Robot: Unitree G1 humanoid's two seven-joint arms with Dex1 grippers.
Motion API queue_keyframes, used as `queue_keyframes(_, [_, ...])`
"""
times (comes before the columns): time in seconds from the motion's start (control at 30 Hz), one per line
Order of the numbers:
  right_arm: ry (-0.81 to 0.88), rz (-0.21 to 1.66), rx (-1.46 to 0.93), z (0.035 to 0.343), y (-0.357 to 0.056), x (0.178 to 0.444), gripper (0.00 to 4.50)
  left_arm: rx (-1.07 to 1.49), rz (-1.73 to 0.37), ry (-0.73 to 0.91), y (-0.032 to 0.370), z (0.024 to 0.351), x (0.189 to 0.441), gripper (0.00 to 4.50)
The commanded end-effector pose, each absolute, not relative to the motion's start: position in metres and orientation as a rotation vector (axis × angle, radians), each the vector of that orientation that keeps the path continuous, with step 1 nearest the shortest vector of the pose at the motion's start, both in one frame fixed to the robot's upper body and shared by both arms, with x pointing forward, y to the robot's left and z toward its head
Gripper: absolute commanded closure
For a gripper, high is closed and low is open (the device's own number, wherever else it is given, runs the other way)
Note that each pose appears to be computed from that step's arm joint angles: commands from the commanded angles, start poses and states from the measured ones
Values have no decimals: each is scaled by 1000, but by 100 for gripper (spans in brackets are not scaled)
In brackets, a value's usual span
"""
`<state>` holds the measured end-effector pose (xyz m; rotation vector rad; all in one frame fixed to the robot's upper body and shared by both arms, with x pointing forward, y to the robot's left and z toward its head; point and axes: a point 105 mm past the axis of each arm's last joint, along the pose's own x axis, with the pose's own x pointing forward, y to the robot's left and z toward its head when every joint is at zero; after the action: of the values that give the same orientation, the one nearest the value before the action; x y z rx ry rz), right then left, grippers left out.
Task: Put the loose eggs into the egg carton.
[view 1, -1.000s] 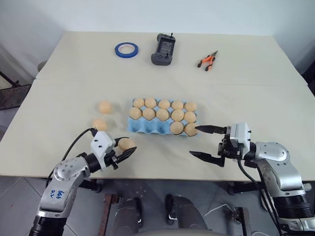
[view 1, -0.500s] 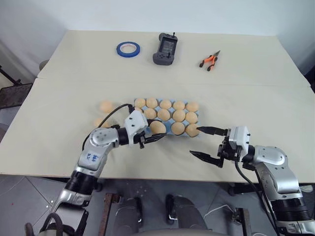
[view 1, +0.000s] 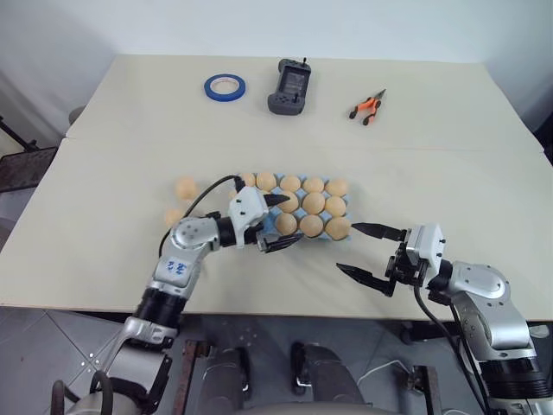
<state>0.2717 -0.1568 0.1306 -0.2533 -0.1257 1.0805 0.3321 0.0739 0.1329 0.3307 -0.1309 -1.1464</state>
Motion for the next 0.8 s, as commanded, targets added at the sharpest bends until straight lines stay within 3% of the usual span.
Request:
queue_keyframes(0.03, [-195,1089,-256,143,-156,267,0,336,-1064,-226,106,158,323,3])
queue_keyframes(0.43, [-321,1206,-207,141,-133,273,0,318,-444,-132,265,141,279,3])
queue_keyframes(0.6, [-329,1289,-176,138,-121,272,0,238,-297,-109,286,130,262,3])
queue_keyframes(0.8, [-349,1330,-194,141,-109,281,0,166,-278,-82,277,122,260,3])
